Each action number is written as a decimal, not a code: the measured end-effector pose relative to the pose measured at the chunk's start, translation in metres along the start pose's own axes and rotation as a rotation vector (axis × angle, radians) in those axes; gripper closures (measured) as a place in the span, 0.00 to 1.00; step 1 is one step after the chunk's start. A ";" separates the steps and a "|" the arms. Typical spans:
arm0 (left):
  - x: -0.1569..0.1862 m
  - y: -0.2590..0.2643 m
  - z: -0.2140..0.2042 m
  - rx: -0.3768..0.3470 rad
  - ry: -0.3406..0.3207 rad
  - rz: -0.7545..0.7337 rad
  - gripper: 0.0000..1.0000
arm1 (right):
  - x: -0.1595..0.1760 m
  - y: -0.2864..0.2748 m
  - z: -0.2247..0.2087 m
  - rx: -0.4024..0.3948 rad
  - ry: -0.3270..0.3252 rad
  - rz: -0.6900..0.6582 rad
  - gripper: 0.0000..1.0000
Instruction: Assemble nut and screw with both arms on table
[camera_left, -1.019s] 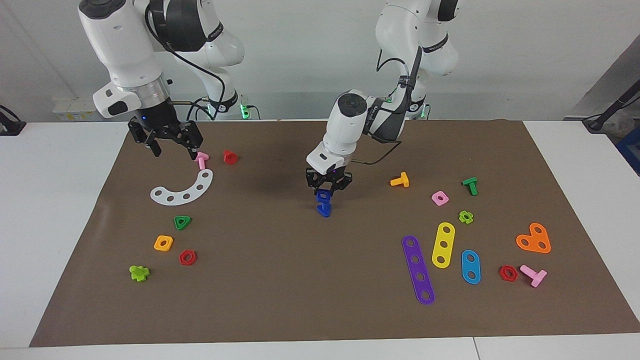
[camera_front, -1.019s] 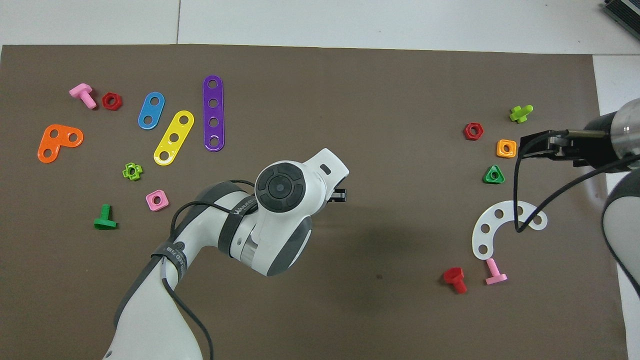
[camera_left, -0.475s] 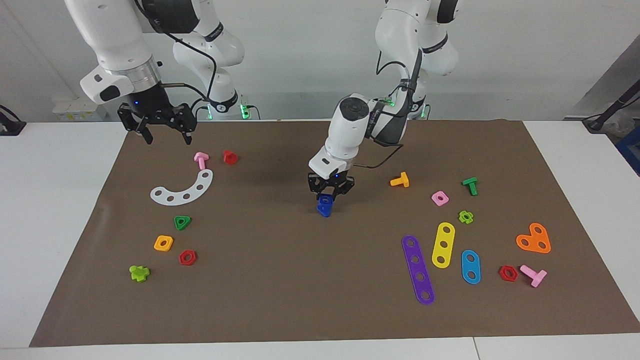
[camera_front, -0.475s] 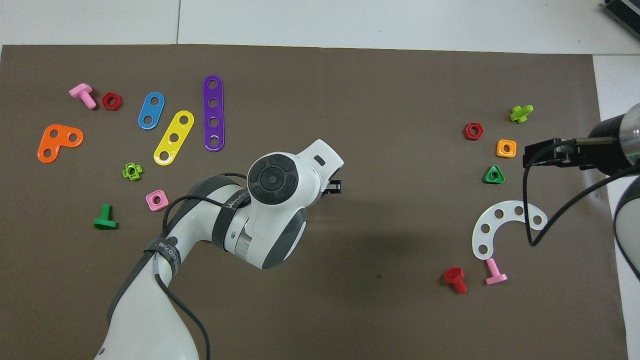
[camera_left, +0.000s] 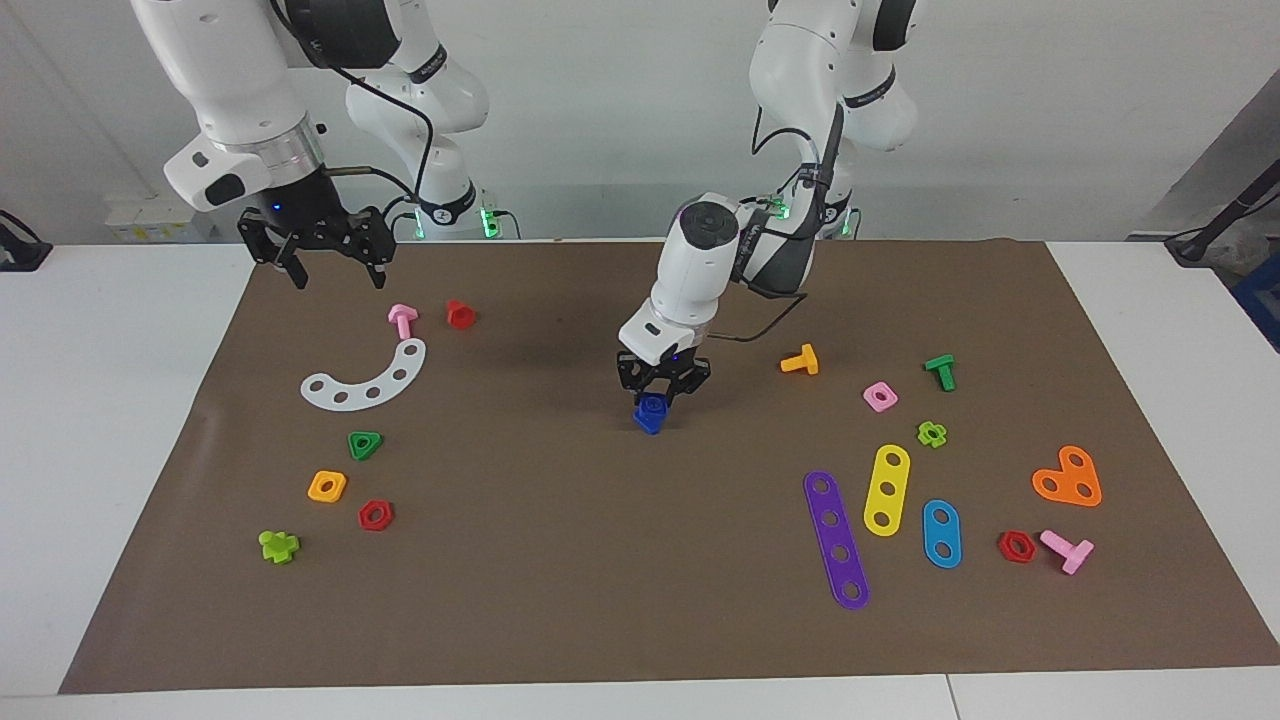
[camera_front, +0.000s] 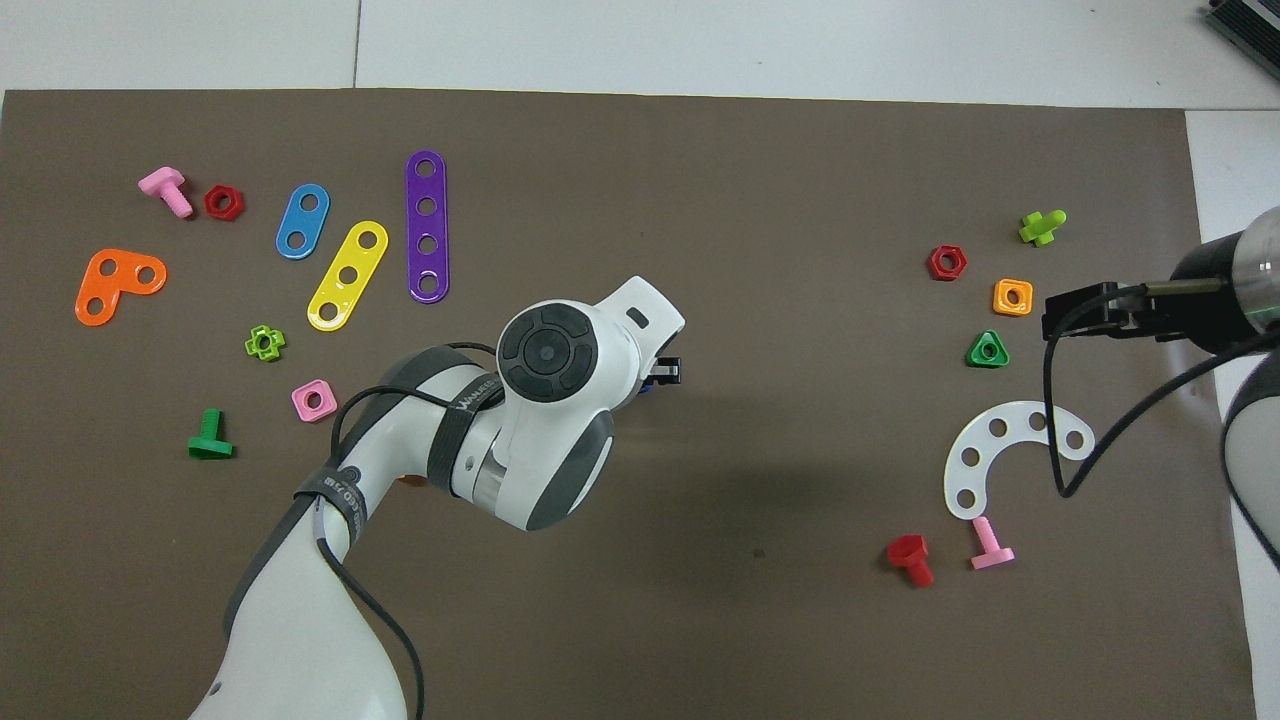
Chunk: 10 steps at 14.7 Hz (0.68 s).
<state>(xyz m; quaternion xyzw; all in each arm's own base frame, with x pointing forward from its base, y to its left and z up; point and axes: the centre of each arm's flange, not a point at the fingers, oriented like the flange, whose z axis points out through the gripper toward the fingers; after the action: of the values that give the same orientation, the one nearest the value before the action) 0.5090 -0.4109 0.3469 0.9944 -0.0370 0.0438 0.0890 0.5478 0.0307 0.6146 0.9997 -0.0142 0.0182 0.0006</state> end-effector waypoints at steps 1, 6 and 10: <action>0.000 0.000 0.000 -0.002 0.005 0.000 0.52 | 0.000 0.000 0.001 0.000 -0.002 0.000 0.01; -0.003 -0.001 0.001 -0.008 0.016 0.000 0.52 | -0.001 0.000 0.002 0.000 -0.004 0.000 0.01; -0.004 -0.002 0.001 -0.008 0.016 0.002 0.52 | -0.001 0.000 0.002 0.000 -0.004 0.000 0.01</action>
<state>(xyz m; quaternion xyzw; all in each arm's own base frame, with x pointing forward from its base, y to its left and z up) 0.5051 -0.4093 0.3453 0.9936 -0.0372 0.0514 0.0931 0.5467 0.0307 0.6129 0.9998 -0.0141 0.0162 0.0008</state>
